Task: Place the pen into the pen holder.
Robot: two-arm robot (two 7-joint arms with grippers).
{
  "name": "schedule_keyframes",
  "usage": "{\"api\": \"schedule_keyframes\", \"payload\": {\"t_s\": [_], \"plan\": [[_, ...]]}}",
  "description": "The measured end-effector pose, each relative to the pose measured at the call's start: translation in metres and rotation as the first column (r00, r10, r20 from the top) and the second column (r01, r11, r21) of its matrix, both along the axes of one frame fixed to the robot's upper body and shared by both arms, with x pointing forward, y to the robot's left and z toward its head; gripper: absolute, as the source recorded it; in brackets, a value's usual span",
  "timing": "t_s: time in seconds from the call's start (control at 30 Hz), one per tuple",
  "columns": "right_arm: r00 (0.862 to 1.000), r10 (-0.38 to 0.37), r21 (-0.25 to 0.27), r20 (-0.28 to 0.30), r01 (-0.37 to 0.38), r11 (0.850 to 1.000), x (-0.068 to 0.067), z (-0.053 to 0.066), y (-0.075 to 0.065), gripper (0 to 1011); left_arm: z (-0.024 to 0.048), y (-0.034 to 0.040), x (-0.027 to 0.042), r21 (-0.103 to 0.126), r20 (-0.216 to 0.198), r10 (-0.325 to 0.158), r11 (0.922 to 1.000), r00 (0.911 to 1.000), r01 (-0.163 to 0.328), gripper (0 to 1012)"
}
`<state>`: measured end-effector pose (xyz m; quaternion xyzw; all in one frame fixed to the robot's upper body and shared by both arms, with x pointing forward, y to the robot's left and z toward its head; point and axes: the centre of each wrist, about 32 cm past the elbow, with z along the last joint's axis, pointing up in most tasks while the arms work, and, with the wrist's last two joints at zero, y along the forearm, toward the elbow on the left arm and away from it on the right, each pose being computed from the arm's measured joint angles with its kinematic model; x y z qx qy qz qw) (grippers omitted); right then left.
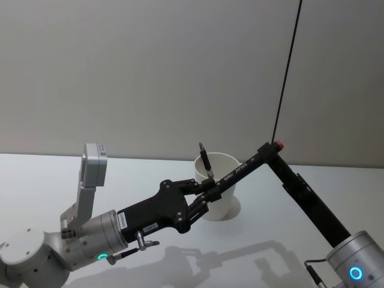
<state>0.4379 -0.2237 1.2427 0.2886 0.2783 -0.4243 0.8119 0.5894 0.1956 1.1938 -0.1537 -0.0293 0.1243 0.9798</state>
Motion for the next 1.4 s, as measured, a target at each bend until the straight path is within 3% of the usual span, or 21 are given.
{"api": "schedule_keyframes", "payload": {"t_s": [1.03,1.27,1.4], "plan": [[1.0,-0.021,-0.009,-0.005,0.021,1.0,0.0,0.002,0.01,1001,0.0,0.0,0.0,0.0,0.0,0.0,1.0,1.0,0.0,190],[1.0,-0.031,-0.013,-0.006,0.031,0.999,-0.001,0.002,0.011,867,0.0,0.0,0.0,0.0,0.0,0.0,1.0,1.0,0.0,190],[0.999,-0.034,-0.015,-0.006,0.034,0.999,-0.001,0.003,0.011,730,0.0,0.0,0.0,0.0,0.0,0.0,1.0,1.0,0.0,191]]}}
